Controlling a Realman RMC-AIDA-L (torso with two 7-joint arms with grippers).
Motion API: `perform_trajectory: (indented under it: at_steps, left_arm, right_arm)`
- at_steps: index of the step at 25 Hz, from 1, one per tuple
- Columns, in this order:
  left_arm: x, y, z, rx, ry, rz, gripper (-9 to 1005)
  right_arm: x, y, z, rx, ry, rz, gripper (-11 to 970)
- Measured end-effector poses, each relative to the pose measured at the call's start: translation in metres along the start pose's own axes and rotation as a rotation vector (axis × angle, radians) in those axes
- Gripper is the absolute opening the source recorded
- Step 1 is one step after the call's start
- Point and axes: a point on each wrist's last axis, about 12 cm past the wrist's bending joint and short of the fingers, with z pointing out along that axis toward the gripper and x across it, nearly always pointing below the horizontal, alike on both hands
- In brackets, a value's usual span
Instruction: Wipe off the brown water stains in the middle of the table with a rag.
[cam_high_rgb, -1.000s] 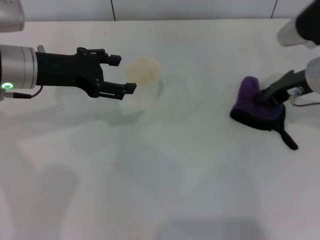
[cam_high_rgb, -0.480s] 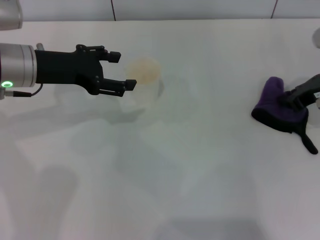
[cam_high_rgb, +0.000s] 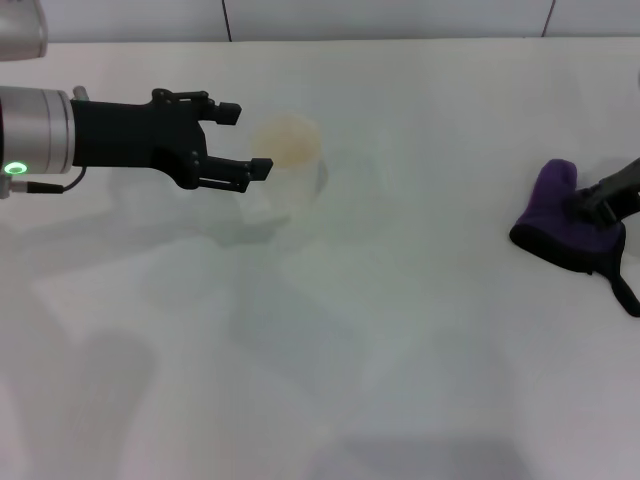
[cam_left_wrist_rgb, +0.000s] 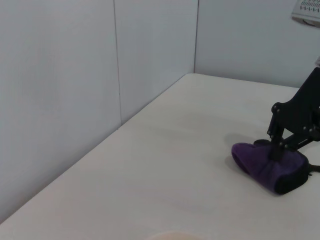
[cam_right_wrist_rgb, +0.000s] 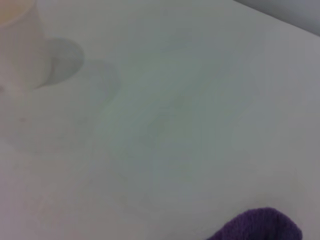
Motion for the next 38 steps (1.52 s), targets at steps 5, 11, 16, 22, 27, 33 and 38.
perform_trajectory:
  at_steps: [5, 11, 16, 22, 27, 33, 38]
  left_arm:
    - [0.000, 0.000, 0.000, 0.001, -0.001, 0.000, 876]
    - [-0.002, 0.001, 0.000, -0.007, -0.016, 0.004, 876]
    - [0.000, 0.000, -0.001, -0.007, -0.016, 0.000, 876]
    - [0.001, 0.000, -0.002, -0.010, -0.019, -0.002, 875]
    - [0.000, 0.000, -0.002, -0.015, -0.029, -0.002, 876]
    - [-0.001, 0.001, -0.003, -0.023, -0.049, 0.011, 875]
    - [-0.001, 0.001, -0.003, -0.025, -0.064, 0.017, 875]
  right_arm:
    - [-0.001, 0.004, -0.001, -0.033, 0.022, -0.006, 124]
    - [-0.004, 0.008, -0.008, -0.055, 0.006, -0.044, 215]
    - [-0.006, 0.012, -0.015, -0.075, -0.040, -0.067, 399]
    - [-0.004, 0.015, -0.029, -0.102, -0.124, -0.112, 547]
    - [0.005, 0.016, -0.042, -0.162, -0.233, -0.169, 561]
    - [0.020, 0.013, -0.047, -0.187, -0.347, -0.193, 554]
    - [0.027, 0.012, -0.037, -0.202, -0.360, -0.223, 550]
